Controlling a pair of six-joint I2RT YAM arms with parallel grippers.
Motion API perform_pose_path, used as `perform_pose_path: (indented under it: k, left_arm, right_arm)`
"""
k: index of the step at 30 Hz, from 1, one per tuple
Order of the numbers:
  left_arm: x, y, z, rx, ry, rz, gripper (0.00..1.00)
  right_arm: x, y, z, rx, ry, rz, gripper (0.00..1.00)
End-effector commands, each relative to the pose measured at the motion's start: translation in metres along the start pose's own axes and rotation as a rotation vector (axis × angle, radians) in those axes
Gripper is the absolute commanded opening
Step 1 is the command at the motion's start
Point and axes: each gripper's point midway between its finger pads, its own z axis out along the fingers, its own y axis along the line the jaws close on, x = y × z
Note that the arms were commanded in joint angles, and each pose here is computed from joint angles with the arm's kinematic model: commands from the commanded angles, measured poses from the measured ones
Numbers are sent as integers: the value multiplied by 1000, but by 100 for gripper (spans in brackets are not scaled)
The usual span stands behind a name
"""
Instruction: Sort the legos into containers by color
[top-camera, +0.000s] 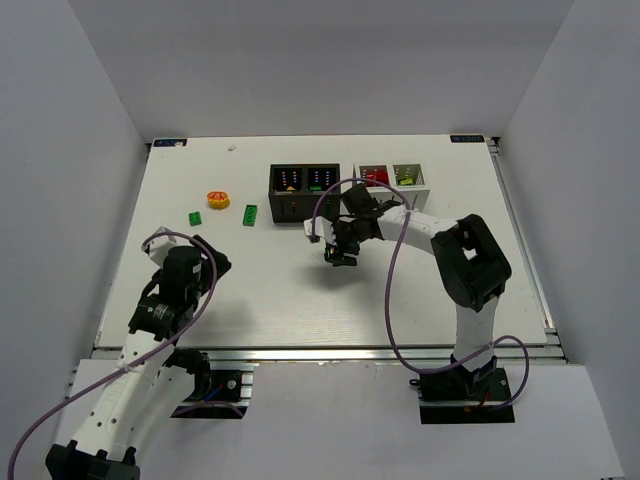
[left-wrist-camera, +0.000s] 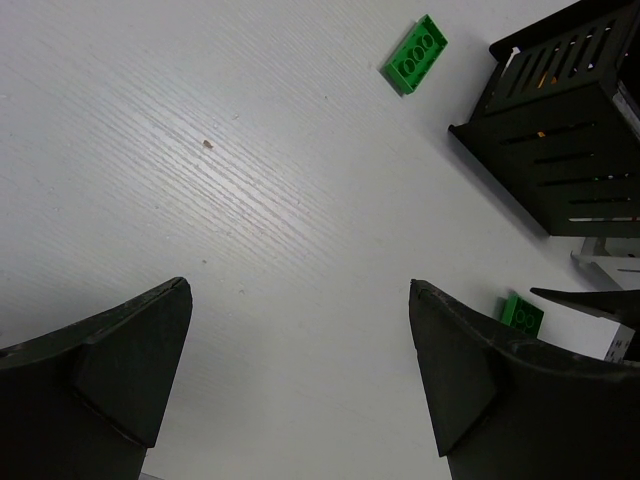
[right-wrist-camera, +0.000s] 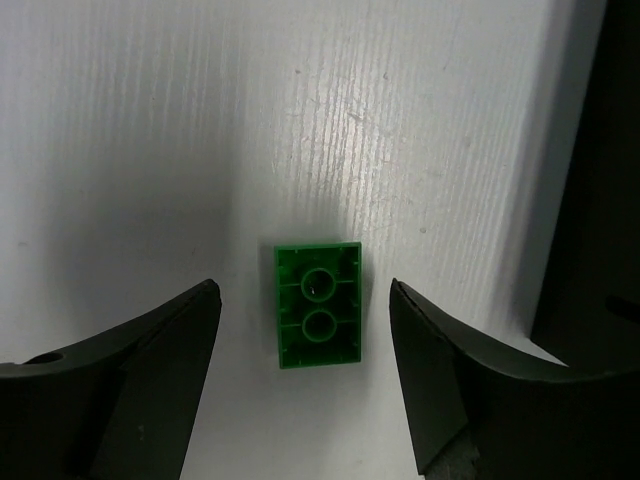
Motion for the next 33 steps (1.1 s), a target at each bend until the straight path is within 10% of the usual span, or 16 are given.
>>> perform_pose_path:
  k: [1,8,18,33]
  left_arm:
    - [-2,-1,2,5,-10,0,98]
    - [-1,0,4,0,-7,3,98]
    - [2,-5,10,10,9,15,98]
    - [8,-8,14,35,23,24,98]
  right_arm:
    - [-5,-13,-1,-5,10,-74,72]
    - [5,-7,6,-47,37,-69,60]
    - [-21,-10,-17,-8,-20,-100,8]
    - [-161,-121,-134,338,-405,162,0]
